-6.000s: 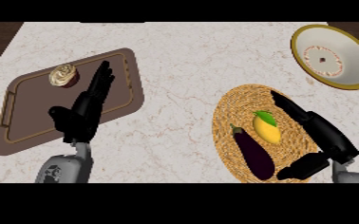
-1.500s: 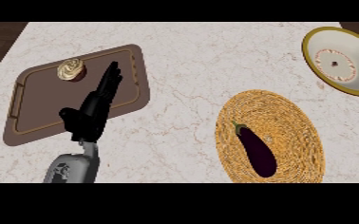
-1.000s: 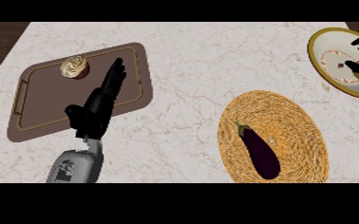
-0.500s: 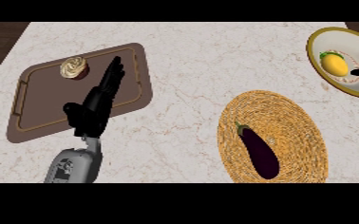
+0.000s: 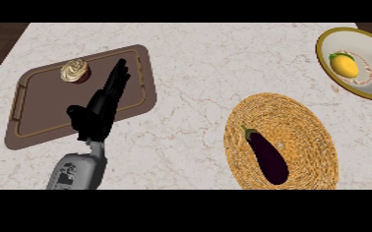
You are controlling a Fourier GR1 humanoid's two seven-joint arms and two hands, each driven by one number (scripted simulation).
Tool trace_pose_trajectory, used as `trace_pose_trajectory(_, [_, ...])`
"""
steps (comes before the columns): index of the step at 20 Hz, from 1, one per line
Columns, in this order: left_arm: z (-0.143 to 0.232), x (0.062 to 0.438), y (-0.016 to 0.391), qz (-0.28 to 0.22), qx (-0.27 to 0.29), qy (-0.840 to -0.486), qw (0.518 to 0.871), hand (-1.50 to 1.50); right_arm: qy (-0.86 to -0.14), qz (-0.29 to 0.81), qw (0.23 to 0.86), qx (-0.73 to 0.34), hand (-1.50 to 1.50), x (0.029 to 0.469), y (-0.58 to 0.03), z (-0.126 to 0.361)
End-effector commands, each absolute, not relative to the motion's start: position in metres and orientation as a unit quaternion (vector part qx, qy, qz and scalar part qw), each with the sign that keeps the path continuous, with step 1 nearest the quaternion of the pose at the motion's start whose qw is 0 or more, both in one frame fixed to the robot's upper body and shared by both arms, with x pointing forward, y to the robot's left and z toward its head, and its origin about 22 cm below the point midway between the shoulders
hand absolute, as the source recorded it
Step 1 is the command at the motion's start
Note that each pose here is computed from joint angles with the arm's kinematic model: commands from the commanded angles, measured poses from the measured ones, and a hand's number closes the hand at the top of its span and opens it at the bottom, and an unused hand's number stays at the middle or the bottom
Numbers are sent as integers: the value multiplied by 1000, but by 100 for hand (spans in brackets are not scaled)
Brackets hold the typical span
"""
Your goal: Pick the lemon from the placemat and place it in the bowl
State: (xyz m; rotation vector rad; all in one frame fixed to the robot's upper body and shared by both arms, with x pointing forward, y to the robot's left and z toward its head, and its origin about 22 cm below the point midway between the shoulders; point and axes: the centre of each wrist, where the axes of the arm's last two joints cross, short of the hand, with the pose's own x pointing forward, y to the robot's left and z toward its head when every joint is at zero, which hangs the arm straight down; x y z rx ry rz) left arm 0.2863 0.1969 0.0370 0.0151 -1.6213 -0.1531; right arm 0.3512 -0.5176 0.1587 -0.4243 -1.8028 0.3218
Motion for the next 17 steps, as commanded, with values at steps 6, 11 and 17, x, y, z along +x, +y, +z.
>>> trace_pose_trajectory(6, [38, 282, 217, -69, 15, -729, 681, 0, -775, 102, 615, -103, -150, 306, -562, 169])
trace_pose_trajectory(11, [33, 284, 213, -63, 18, -726, 684, 0, -781, 102, 612, -68, -150, 295, -566, 150])
trace_pose_trajectory(17, [25, 280, 202, -57, 7, -718, 693, 0, -774, 120, 617, -70, -150, 289, -570, 148])
